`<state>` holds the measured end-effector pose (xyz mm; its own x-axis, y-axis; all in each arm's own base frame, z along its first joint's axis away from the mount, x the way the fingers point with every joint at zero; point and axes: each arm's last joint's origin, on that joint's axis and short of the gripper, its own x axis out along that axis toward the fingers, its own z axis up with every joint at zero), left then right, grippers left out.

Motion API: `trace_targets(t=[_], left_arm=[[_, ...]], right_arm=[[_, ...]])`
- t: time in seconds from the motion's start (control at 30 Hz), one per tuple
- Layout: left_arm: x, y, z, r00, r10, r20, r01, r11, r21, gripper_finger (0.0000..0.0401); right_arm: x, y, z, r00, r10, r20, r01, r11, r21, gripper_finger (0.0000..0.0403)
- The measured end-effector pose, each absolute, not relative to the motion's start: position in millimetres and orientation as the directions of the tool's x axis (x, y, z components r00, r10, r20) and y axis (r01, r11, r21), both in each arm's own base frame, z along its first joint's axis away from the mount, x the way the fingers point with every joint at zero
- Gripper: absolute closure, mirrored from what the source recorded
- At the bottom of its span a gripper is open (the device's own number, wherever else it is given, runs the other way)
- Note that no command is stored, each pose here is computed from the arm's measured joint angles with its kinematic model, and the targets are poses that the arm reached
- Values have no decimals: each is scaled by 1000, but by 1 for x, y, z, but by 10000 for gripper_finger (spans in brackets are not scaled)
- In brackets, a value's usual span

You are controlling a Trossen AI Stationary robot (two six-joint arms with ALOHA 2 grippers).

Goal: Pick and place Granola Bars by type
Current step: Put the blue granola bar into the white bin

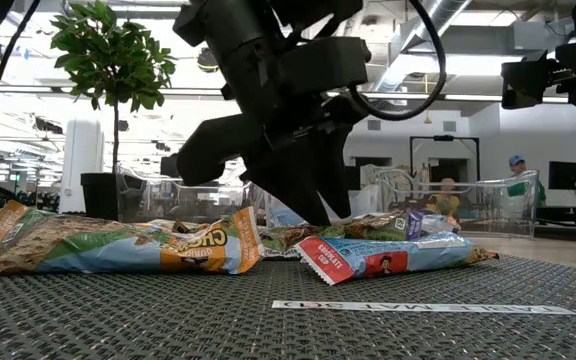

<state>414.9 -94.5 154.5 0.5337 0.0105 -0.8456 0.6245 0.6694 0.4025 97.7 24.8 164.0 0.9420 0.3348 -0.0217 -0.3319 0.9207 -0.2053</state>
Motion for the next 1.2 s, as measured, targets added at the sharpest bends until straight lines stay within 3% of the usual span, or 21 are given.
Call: trace_targets(t=[0.87, 1.2], left_arm=[[427, -90, 133, 561, 24, -827, 588, 692, 419, 275], [426, -91, 131, 553, 22, -833, 591, 693, 412, 370]], right_arm=[[98, 25, 164, 942, 335, -22, -332, 921, -205, 154], [98, 25, 164, 942, 335, -22, -332, 921, -205, 154]])
